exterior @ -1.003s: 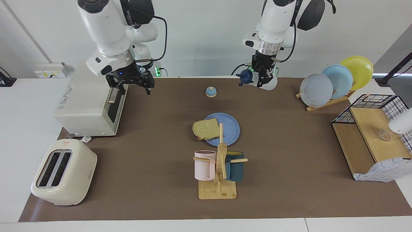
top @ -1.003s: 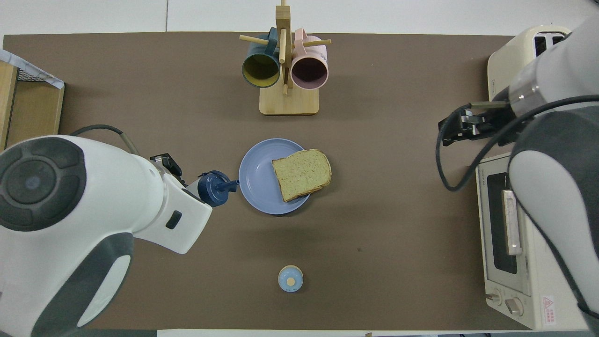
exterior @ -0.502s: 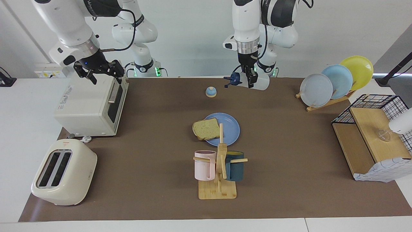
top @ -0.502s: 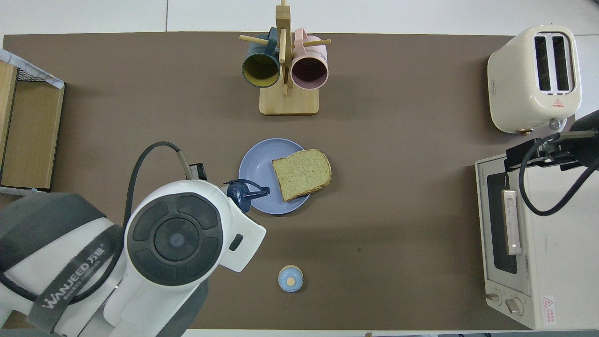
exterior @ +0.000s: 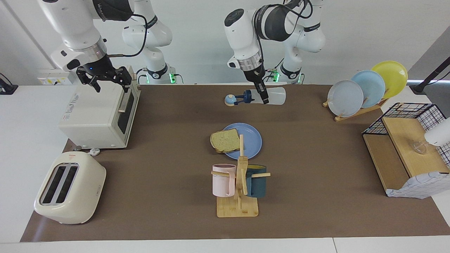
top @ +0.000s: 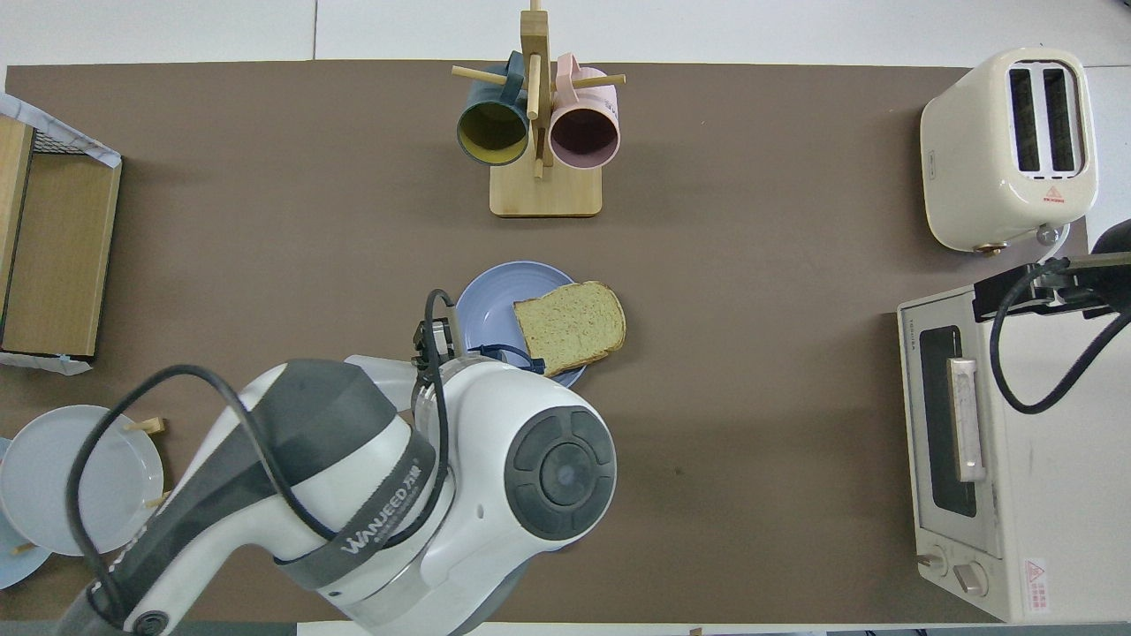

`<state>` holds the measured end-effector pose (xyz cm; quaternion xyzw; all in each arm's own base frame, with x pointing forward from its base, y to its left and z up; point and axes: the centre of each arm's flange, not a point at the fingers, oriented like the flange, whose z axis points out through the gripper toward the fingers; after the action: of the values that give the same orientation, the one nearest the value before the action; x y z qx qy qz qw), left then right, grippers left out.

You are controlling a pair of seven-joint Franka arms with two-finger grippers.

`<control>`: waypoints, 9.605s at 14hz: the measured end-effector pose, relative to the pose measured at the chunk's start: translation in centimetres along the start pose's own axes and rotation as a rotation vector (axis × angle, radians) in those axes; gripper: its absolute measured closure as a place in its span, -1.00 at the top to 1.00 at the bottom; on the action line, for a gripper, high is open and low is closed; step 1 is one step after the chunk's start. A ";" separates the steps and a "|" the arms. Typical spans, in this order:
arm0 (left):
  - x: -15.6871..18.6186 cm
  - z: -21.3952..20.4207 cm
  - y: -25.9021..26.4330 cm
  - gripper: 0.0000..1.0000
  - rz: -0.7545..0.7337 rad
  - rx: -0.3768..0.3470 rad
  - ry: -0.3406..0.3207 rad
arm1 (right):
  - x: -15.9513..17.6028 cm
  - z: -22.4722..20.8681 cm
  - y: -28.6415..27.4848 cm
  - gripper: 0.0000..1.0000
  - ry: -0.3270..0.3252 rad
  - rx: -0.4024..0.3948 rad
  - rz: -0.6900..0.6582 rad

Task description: Put bread on plate and add seasoning

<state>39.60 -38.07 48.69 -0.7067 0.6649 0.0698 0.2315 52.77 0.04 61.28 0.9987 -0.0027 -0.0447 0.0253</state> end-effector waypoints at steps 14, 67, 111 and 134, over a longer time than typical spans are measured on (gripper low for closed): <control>10.7 6.7 3.2 -0.18 0.141 0.074 -0.399 | 0.7 0.8 1.5 1.00 -0.010 0.003 0.026; 10.7 11.2 -3.1 -0.18 0.129 0.362 -0.721 | 0.8 1.1 3.2 1.00 -0.009 0.016 0.031; -24.5 6.6 -22.3 -0.18 -0.705 -0.099 0.276 | 0.8 1.1 3.2 1.00 -0.009 0.016 0.031; -24.8 16.1 -16.5 -0.18 -1.323 0.102 0.841 | 0.8 1.1 3.2 1.00 -0.009 0.016 0.031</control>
<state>56.33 -8.62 48.43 -0.9114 0.1400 -0.3867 -0.0139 53.48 -3.18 60.25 0.9985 -0.0187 -0.0489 0.0180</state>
